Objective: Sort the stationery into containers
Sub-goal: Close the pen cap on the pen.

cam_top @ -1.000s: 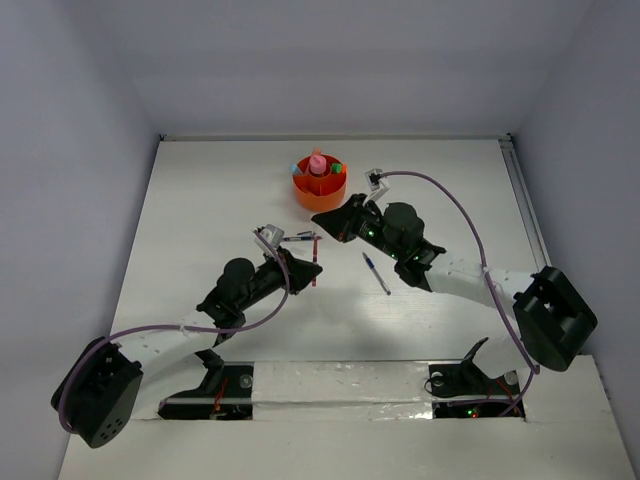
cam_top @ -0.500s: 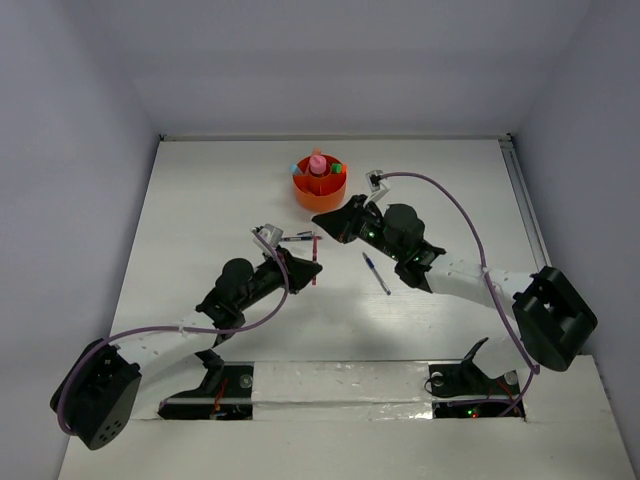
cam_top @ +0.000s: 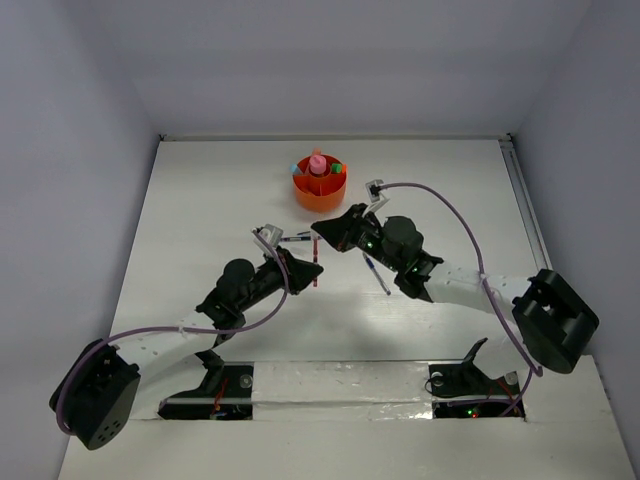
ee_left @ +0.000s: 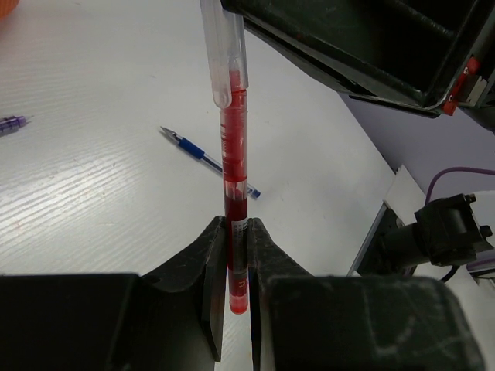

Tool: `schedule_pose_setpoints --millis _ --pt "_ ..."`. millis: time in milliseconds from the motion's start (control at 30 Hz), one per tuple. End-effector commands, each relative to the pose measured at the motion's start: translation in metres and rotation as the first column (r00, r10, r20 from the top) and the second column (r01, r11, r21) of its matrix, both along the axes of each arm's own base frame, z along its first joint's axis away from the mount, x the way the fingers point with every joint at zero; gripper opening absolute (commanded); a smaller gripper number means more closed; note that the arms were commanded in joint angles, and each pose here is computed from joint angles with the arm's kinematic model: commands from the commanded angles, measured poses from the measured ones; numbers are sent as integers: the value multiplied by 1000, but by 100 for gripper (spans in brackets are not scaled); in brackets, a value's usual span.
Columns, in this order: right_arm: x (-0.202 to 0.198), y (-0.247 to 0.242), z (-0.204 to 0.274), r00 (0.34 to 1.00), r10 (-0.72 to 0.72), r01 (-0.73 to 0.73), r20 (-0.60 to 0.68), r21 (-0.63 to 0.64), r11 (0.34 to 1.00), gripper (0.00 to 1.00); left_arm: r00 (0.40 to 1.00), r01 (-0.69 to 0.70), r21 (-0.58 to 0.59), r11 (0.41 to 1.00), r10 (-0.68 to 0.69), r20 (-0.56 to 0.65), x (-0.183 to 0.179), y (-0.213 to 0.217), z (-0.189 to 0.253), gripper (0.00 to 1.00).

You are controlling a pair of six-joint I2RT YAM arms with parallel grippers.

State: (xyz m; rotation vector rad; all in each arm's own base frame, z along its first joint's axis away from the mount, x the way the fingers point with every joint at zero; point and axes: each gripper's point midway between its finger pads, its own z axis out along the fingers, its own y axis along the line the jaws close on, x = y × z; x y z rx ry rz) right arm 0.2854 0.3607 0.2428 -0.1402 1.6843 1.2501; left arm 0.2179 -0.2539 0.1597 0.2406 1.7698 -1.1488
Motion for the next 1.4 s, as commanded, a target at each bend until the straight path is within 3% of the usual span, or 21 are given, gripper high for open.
schedule_pose_setpoints --millis 0,467,700,900,1367 --pt "-15 0 24 996 2 -8 86 68 998 0 997 -19 -104 994 27 78 8 -4 47 0" --pt "-42 -10 -1 996 49 -47 73 -27 999 0 991 33 -210 977 -4 136 -3 -4 102 0" --pt "-63 -7 -23 987 152 -156 -42 -114 981 0 987 44 -181 983 -14 163 -5 -4 112 0" --pt "-98 2 -49 937 313 -330 -151 -102 938 0 977 74 -207 976 -30 211 -14 -2 138 0" --pt "-167 1 -92 851 471 -497 -232 -66 865 0 931 172 -261 950 -70 359 -41 6 220 0"
